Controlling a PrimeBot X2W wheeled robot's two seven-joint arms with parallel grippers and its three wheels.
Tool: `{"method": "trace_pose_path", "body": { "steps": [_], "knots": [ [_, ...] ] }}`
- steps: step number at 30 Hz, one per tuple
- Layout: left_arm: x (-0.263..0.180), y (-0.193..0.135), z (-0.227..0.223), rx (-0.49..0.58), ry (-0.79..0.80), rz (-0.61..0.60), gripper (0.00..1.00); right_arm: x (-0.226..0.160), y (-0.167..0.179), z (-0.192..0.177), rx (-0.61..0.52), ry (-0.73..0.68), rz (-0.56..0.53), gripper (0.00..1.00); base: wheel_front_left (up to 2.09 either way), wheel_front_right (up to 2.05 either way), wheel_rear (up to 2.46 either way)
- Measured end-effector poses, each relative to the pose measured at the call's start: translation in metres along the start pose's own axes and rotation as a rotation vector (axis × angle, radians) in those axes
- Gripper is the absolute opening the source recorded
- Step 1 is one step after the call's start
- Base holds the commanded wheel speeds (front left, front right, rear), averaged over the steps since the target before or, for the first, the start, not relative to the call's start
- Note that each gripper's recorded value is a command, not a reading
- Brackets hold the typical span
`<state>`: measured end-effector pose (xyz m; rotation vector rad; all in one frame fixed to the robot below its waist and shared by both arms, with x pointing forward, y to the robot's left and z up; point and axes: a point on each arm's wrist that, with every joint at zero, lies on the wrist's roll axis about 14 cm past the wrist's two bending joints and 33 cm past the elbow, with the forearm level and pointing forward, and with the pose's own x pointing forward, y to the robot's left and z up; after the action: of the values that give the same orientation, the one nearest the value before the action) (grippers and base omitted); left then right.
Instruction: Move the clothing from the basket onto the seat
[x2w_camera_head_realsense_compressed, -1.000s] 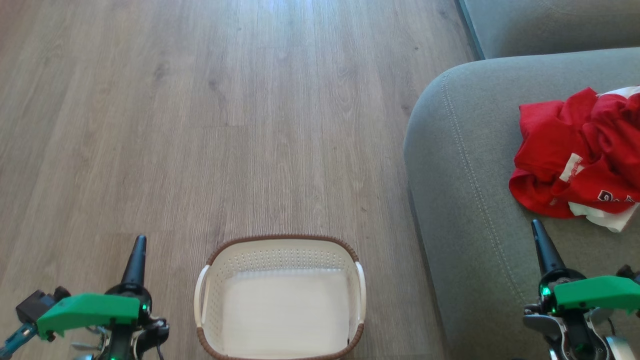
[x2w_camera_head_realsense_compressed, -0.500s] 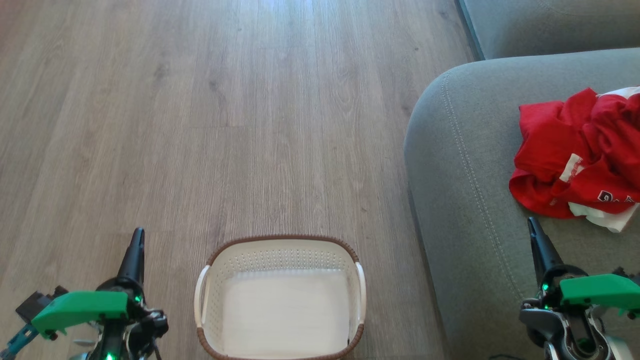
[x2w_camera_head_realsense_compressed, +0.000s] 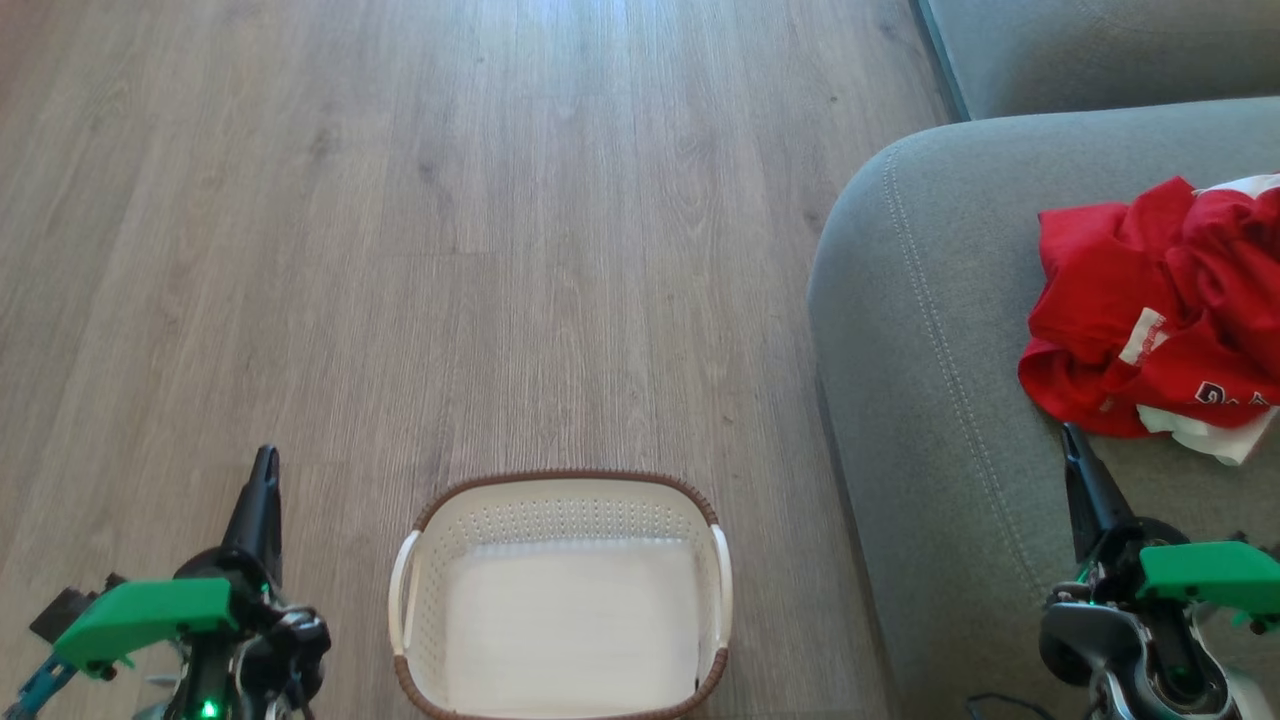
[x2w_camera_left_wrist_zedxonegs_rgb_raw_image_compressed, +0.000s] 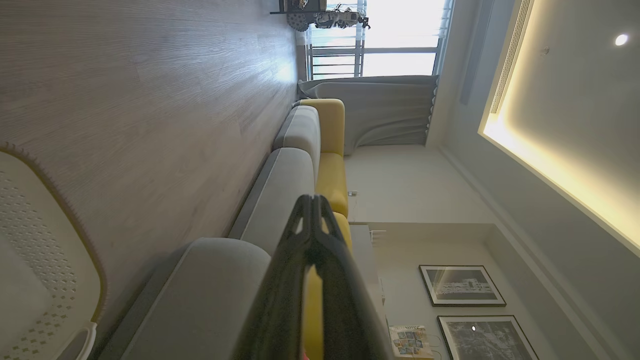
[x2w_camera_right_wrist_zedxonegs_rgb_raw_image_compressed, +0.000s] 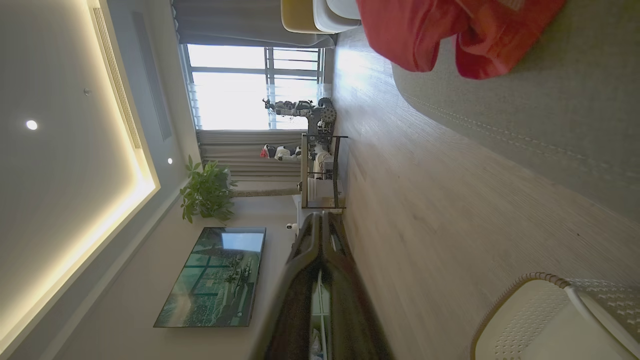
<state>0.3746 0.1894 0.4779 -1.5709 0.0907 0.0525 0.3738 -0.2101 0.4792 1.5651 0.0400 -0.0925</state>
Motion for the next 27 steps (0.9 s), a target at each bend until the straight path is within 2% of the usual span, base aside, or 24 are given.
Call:
{"method": "trace_pose_path", "body": {
  "steps": [27],
  "knots": [
    [0.0005, -0.0008, -0.0006, -0.003, 0.0, -0.002, 0.0, -0.0001, -0.0003, 0.0001, 0.003, 0.002, -0.001, 0.0, 0.0, 0.0, 0.0]
  ]
}}
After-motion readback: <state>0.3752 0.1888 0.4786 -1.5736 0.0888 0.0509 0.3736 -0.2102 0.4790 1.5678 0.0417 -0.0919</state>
